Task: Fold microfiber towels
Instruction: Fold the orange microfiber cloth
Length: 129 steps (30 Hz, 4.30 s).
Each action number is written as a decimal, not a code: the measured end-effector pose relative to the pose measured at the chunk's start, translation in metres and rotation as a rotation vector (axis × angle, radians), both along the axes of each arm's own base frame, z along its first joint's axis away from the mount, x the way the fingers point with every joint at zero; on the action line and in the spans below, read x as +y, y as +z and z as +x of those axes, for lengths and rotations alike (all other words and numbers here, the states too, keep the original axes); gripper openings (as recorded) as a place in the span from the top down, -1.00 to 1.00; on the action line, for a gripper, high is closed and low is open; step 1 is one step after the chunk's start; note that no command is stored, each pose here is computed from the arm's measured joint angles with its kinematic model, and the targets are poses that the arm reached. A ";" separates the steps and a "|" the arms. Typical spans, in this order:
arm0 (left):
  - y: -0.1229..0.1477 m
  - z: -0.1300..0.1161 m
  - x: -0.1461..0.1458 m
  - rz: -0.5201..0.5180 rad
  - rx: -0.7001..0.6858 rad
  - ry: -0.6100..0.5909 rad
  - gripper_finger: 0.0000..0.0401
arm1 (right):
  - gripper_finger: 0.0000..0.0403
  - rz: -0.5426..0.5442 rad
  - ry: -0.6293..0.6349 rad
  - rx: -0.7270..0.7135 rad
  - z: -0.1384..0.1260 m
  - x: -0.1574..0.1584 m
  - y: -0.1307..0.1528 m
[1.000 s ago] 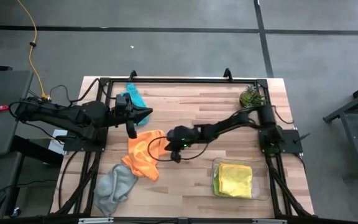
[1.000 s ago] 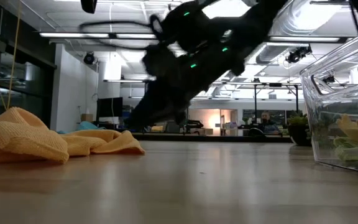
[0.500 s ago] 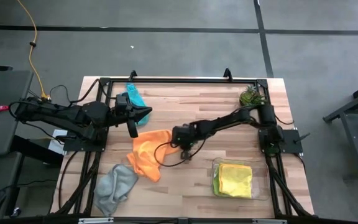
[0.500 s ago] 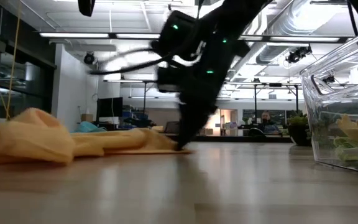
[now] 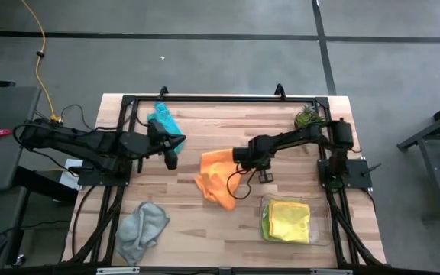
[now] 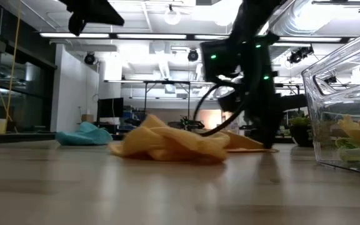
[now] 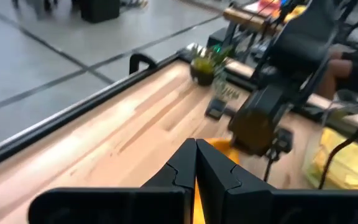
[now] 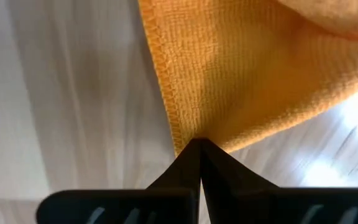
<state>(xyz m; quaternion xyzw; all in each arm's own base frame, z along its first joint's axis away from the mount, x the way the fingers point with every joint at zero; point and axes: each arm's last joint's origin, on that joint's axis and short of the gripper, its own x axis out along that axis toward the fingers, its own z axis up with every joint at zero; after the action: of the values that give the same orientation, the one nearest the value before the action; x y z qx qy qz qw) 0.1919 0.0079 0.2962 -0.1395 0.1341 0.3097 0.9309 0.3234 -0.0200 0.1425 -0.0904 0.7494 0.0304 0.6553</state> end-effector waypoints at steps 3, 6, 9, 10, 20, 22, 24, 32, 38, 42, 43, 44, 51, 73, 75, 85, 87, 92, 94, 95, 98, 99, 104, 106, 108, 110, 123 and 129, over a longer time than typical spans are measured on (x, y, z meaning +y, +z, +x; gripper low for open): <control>-0.011 0.012 -0.001 -0.019 0.047 0.010 1.00 | 1.00 -0.002 -0.040 -0.034 -0.017 0.001 0.002; -0.030 0.030 0.003 -0.054 0.121 0.021 1.00 | 1.00 0.022 -0.100 -0.125 -0.033 0.003 0.011; -0.053 0.051 0.014 -0.125 0.185 -0.013 1.00 | 1.00 0.038 -0.175 -0.229 -0.048 0.004 0.022; -0.060 0.059 0.018 -0.142 0.200 -0.032 1.00 | 1.00 0.040 -0.197 -0.273 -0.051 0.004 0.026; -0.135 0.101 0.065 -0.314 0.315 -0.199 1.00 | 1.00 0.251 -0.460 -0.518 -0.075 0.012 0.023; -0.148 0.102 0.071 -0.355 0.344 -0.208 1.00 | 1.00 0.276 -0.521 -0.564 -0.075 0.014 0.011; -0.158 0.103 0.075 -0.390 0.369 -0.218 1.00 | 1.00 0.300 -0.588 -0.623 -0.074 0.015 0.000; -0.181 0.105 0.079 -0.431 0.424 -0.215 1.00 | 1.00 0.215 -0.808 -0.763 -0.063 0.010 -0.018; -0.181 0.105 0.079 -0.392 0.445 -0.228 1.00 | 1.00 0.221 -0.823 -0.737 -0.056 0.011 -0.025; -0.181 0.099 0.083 -0.378 0.502 -0.239 1.00 | 1.00 0.210 -0.736 -0.658 -0.060 0.016 -0.029; -0.182 0.097 0.085 -0.375 0.520 -0.241 1.00 | 1.00 0.202 -0.715 -0.629 -0.064 0.016 -0.028; -0.181 0.095 0.086 -0.373 0.540 -0.247 1.00 | 1.00 0.193 -0.687 -0.601 -0.067 0.017 -0.028; -0.174 0.076 0.092 -0.311 0.714 -0.327 1.00 | 1.00 0.139 -0.403 -0.458 -0.087 0.016 -0.020; -0.104 0.071 0.098 -0.217 0.330 -0.188 1.00 | 1.00 -0.042 -0.752 -0.634 -0.150 0.000 0.055; -0.103 0.075 0.097 -0.253 0.281 -0.170 1.00 | 1.00 -0.062 -0.894 -0.647 -0.155 -0.006 0.056; -0.100 0.088 0.076 -0.350 0.156 -0.182 1.00 | 0.49 0.140 -1.294 -0.596 -0.175 -0.025 0.008; -0.098 0.091 0.072 -0.358 0.134 -0.192 1.00 | 0.34 0.150 -1.346 -0.624 -0.175 -0.027 0.003; -0.094 0.096 0.064 -0.386 0.070 -0.204 1.00 | 0.14 0.144 -1.457 -0.602 -0.179 -0.030 -0.004; -0.094 0.097 0.061 -0.386 0.062 -0.214 1.00 | 0.13 0.142 -1.478 -0.591 -0.178 -0.031 -0.006; -0.093 0.098 0.059 -0.383 0.061 -0.216 1.00 | 0.13 0.144 -1.489 -0.591 -0.177 -0.031 -0.007; -0.093 0.098 0.056 -0.383 0.061 -0.223 1.00 | 0.17 0.162 -1.506 -0.618 -0.170 -0.033 -0.010; -0.093 0.099 0.055 -0.388 0.059 -0.222 1.00 | 0.18 0.169 -1.515 -0.629 -0.167 -0.034 -0.011; -0.093 0.099 0.054 -0.412 0.050 -0.210 1.00 | 0.32 0.176 -1.573 -0.595 -0.161 -0.035 -0.018; -0.093 0.099 0.054 -0.419 0.046 -0.206 1.00 | 0.39 0.161 -1.585 -0.582 -0.161 -0.034 -0.020; -0.093 0.099 0.054 -0.421 0.045 -0.205 1.00 | 0.48 0.152 -1.579 -0.585 -0.161 -0.033 -0.020; -0.093 0.099 0.054 -0.423 0.044 -0.205 1.00 | 0.61 0.155 -1.573 -0.594 -0.162 -0.032 -0.019; -0.070 0.088 0.073 -0.371 -0.067 -0.195 1.00 | 0.99 0.340 -1.085 -0.889 -0.125 -0.015 0.059; -0.071 0.085 0.084 -0.342 -0.049 -0.165 0.99 | 1.00 0.464 -0.630 -0.940 -0.102 0.021 0.091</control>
<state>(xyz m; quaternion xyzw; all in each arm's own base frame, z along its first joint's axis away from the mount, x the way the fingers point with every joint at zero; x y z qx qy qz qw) 0.2769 0.0915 0.2248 -0.2917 0.1730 0.2015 0.9189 0.2210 0.0015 0.2332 0.2770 0.3445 -0.0455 0.8958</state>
